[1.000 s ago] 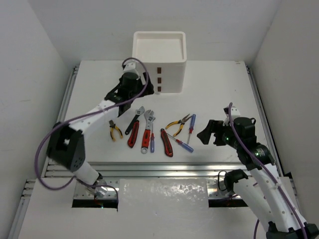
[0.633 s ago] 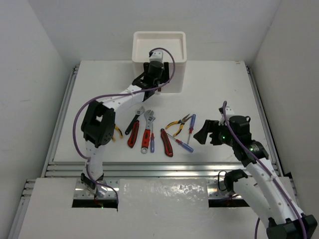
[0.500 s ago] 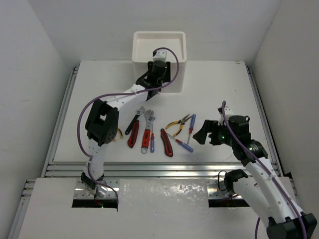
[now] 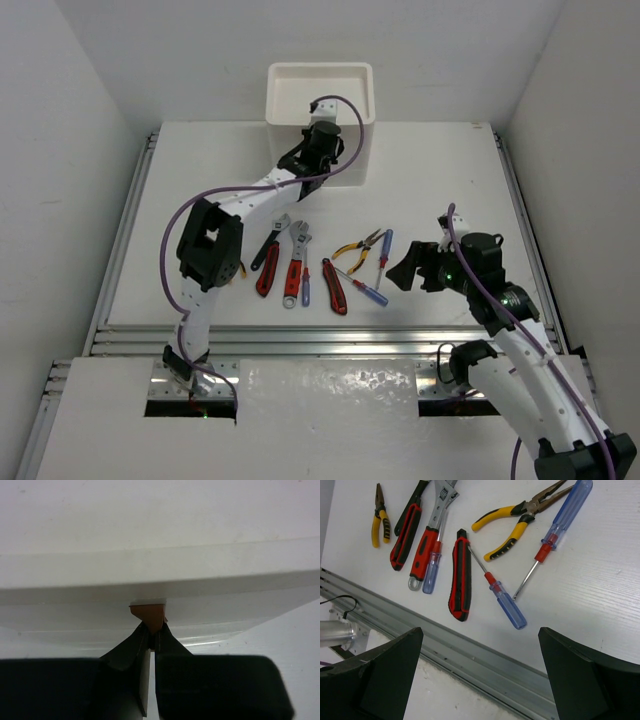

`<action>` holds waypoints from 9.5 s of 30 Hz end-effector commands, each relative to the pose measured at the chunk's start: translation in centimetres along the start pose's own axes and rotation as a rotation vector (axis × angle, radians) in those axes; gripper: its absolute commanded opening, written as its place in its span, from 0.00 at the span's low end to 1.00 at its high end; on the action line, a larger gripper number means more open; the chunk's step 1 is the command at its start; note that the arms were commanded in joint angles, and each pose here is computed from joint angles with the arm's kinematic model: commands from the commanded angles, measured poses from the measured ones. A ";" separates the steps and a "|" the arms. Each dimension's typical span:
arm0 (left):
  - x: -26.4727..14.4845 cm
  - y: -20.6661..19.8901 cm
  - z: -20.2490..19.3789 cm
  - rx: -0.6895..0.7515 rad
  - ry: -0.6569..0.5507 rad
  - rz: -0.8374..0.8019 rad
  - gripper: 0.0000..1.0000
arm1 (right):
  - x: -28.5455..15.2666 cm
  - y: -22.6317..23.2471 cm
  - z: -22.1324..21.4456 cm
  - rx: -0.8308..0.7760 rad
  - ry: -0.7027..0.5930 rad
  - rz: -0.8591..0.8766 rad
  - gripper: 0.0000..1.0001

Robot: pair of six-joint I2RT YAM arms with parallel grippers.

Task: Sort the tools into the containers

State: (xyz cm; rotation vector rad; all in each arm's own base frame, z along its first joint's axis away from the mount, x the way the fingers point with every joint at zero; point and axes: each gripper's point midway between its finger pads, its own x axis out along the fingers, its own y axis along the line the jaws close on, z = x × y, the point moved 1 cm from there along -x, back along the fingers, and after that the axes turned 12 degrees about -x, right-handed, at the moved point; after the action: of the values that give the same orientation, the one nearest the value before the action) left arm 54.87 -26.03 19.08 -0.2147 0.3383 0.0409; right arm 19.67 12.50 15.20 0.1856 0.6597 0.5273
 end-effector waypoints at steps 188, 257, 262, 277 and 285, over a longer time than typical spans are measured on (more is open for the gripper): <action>-34.9 21.3 1.7 -0.334 -0.132 -0.103 1.00 | 11.5 -1.7 14.7 -0.431 -0.063 -0.061 0.07; -35.1 22.1 1.9 -0.353 -0.156 -0.073 1.00 | 22.7 12.8 -6.6 -0.298 0.372 -0.123 0.54; -35.3 22.1 2.1 -0.357 -0.166 -0.080 1.00 | 22.9 12.4 -8.4 -0.274 0.423 -0.132 0.31; -35.9 22.2 2.4 -0.369 -0.188 -0.098 1.00 | 15.5 17.8 3.9 -0.470 0.142 0.086 0.10; -35.8 22.2 2.4 -0.370 -0.187 -0.094 1.00 | 14.5 17.5 20.7 -1.035 -0.273 0.108 0.07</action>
State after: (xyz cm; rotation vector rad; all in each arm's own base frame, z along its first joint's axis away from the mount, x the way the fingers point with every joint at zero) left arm 19.85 -4.08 27.94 -0.5770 0.1696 0.0310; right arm 30.62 35.58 24.30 -0.4524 0.3322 0.8565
